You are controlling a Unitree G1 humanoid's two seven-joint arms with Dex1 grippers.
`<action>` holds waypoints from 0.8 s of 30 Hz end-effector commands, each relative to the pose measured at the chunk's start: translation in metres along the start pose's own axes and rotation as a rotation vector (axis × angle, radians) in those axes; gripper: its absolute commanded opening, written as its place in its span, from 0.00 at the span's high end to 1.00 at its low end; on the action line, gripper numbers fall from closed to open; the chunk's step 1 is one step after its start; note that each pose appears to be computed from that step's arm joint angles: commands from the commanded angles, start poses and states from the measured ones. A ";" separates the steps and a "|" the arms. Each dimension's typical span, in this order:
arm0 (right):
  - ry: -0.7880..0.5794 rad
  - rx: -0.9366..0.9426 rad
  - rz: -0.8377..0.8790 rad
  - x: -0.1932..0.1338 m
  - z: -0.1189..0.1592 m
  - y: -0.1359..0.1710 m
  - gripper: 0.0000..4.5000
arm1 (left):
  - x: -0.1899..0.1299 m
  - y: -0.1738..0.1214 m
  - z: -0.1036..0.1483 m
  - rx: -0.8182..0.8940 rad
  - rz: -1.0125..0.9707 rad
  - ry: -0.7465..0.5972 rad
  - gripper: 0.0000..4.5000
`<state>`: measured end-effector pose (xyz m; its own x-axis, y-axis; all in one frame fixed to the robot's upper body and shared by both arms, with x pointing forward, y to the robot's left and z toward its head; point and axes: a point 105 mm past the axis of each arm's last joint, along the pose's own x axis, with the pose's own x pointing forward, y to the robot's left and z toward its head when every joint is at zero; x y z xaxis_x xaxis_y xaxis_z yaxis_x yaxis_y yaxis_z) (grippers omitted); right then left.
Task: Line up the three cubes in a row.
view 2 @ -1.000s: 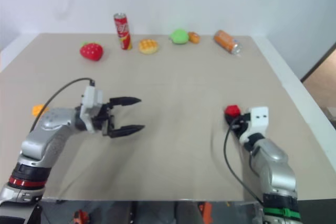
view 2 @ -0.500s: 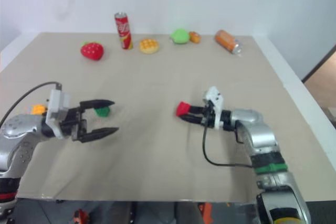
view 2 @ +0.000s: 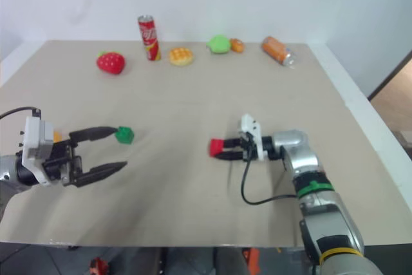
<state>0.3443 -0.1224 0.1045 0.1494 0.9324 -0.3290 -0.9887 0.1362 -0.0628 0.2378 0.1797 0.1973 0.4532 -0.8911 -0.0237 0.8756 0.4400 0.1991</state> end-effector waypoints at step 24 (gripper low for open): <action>0.081 -0.103 -0.024 0.000 -0.005 -0.011 0.05 | 0.004 0.000 0.007 0.014 0.042 -0.026 0.00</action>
<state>0.3505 -0.1208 0.0975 0.1486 0.9119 -0.3826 -0.9849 0.1020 -0.1395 0.2405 0.1792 0.1976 0.4957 -0.8684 -0.0097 0.8554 0.4863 0.1782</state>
